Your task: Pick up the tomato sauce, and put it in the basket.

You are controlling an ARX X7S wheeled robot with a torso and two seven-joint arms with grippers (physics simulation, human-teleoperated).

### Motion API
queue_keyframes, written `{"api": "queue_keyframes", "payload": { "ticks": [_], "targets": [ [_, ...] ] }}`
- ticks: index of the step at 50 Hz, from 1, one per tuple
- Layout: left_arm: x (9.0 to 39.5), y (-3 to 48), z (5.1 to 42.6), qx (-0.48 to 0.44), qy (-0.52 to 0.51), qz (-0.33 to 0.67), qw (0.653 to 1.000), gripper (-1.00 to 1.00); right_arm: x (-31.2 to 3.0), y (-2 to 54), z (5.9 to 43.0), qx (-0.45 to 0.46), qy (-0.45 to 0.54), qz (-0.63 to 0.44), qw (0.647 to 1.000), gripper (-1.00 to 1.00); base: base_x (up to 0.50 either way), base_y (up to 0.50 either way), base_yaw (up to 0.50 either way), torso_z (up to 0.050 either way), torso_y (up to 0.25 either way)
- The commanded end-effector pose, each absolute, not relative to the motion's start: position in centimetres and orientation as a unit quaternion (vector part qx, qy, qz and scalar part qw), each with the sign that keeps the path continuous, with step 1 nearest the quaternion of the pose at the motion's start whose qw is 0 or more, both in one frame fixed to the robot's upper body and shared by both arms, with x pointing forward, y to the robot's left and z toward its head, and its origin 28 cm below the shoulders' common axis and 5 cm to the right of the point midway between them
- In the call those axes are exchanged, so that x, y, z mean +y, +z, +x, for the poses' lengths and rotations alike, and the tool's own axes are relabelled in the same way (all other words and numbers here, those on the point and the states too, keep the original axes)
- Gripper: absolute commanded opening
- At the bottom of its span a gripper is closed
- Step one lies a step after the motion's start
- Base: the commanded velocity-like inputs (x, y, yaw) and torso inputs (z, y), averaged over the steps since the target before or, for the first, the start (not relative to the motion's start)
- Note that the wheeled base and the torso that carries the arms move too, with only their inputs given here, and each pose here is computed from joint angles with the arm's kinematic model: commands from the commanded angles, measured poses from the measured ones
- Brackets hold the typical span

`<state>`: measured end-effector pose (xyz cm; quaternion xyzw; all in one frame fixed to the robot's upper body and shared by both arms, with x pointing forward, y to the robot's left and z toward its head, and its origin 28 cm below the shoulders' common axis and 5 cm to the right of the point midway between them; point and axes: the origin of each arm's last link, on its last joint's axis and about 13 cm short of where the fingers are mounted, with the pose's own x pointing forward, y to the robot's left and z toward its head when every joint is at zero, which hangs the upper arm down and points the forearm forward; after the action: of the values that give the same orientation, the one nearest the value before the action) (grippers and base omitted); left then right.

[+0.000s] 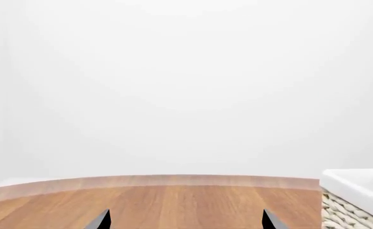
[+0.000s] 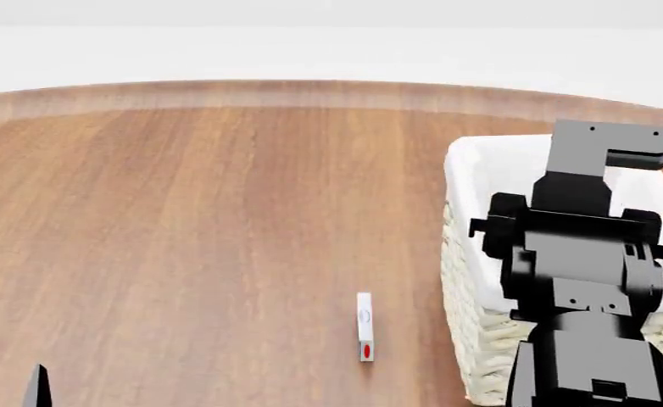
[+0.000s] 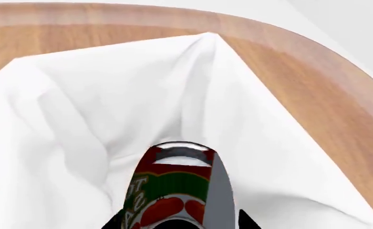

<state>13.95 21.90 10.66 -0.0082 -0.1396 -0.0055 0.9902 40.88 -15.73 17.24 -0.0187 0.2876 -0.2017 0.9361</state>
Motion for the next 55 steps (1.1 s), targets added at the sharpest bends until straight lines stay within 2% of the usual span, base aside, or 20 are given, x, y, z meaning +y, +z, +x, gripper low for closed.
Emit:
{"api": "queue_keyframes", "payload": {
  "ticks": [1, 16, 29, 31, 35, 42, 51, 54, 55],
  "targets": [
    [21.8, 10.5, 14.1, -0.138, -0.008, -0.008, 0.990, 1.00, -16.0, 17.8, 41.0, 0.279, -0.209, -0.023, 0.937, 1.00, 0.00, 0.00, 0.00, 0.000, 0.000],
    [21.7, 10.4, 14.0, -0.138, -0.009, -0.008, 0.990, 1.00, -15.6, 22.6, 42.3, 0.190, -0.183, 0.004, 0.965, 1.00, 0.00, 0.00, 0.00, 0.000, 0.000],
    [21.8, 10.4, 14.0, -0.139, -0.009, -0.009, 0.990, 1.00, -12.4, 29.3, 43.3, 0.044, -0.097, -0.011, 0.994, 1.00, 0.00, 0.00, 0.00, 0.000, 0.000],
    [21.8, 10.5, 13.9, -0.139, -0.008, -0.009, 0.990, 1.00, -11.6, 29.0, 42.3, 0.049, -0.093, -0.029, 0.994, 1.00, 0.00, 0.00, 0.00, 0.000, 0.000],
    [21.8, 10.4, 13.9, -0.139, -0.008, -0.009, 0.990, 1.00, -9.8, 31.8, 38.5, -0.055, -0.070, -0.047, 0.995, 1.00, 0.00, 0.00, 0.00, 0.000, 0.000],
    [21.8, 10.4, 13.7, -0.140, -0.008, -0.010, 0.990, 1.00, -7.6, 32.0, 32.2, -0.139, -0.018, -0.054, 0.989, 1.00, 0.00, 0.00, 0.00, 0.000, 0.000],
    [21.8, 10.4, 13.7, -0.138, -0.008, -0.010, 0.990, 1.00, -3.2, 27.0, 21.3, -0.219, 0.050, -0.118, 0.967, 1.00, 0.00, 0.00, 0.00, 0.000, 0.000],
    [21.8, 10.3, 13.7, -0.138, -0.008, -0.010, 0.990, 1.00, -1.9, 25.3, 19.2, -0.251, 0.067, -0.137, 0.956, 1.00, 0.00, 0.00, 0.00, 0.000, 0.000],
    [21.8, 10.4, 13.6, -0.138, -0.008, -0.010, 0.990, 1.00, -2.1, 25.2, 19.0, -0.287, 0.069, -0.166, 0.941, 1.00, 0.00, 0.00, 0.00, 0.000, 0.000]
  ]
}}
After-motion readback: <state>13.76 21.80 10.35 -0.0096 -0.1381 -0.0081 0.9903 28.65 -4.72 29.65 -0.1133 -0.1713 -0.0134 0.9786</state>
